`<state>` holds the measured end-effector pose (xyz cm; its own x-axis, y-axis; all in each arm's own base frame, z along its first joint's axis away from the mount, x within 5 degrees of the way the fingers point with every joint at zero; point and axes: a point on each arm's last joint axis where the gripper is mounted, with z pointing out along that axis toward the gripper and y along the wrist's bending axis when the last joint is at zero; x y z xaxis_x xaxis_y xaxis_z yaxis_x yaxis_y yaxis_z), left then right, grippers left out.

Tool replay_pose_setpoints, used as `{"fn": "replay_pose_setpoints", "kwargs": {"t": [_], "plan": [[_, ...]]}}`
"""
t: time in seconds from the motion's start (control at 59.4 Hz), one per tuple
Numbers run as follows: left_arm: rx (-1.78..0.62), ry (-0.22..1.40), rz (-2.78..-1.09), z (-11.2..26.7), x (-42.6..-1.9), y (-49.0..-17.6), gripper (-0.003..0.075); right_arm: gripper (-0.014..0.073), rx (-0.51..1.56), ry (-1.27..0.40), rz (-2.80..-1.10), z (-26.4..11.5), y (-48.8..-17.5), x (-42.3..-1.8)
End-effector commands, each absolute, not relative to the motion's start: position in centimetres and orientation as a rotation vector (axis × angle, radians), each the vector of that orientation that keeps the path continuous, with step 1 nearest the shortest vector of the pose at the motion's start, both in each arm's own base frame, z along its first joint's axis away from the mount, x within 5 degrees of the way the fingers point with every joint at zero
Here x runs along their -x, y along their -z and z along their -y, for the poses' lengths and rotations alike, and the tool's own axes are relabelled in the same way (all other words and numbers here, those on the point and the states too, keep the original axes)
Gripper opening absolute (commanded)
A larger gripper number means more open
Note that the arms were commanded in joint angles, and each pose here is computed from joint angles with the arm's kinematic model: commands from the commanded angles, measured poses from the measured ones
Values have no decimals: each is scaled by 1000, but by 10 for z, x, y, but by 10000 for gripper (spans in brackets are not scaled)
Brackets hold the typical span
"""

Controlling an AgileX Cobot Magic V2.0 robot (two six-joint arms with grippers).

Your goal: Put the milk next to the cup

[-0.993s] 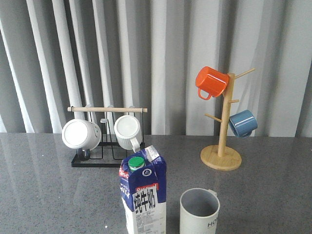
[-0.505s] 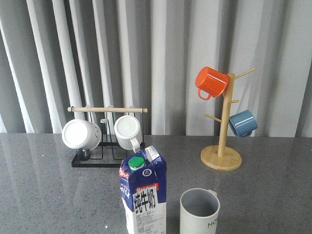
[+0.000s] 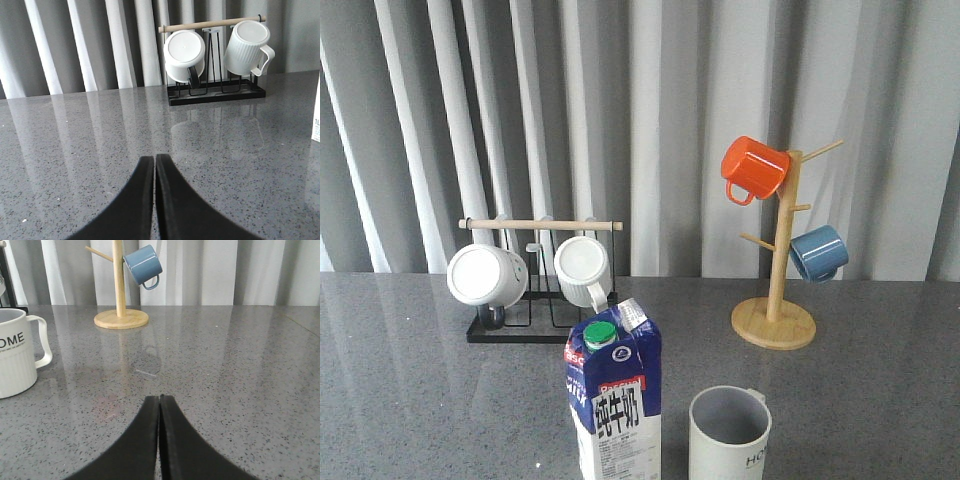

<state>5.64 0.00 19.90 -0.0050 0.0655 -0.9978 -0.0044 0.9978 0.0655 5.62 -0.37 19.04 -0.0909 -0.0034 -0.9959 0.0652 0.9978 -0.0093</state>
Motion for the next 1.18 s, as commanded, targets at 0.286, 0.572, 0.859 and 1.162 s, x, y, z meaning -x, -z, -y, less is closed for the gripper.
{"fn": "replay_pose_setpoints", "kwargs": {"t": [0.286, 0.572, 0.859, 1.162], "plan": [[-31, -52, -1483, -1, -54, -212, -7, -10, -39, 76, -1576, 4, -195, -56], [-31, -52, -1483, -1, -54, -212, -7, -10, -50, 64, -1564, 4, -196, -56], [-31, -52, -1483, -1, -54, -212, -7, -10, -49, 65, -1564, 4, -196, -56], [-31, -52, -1483, -1, -54, -212, -7, -10, -49, 65, -1564, 4, -196, -56]]}}
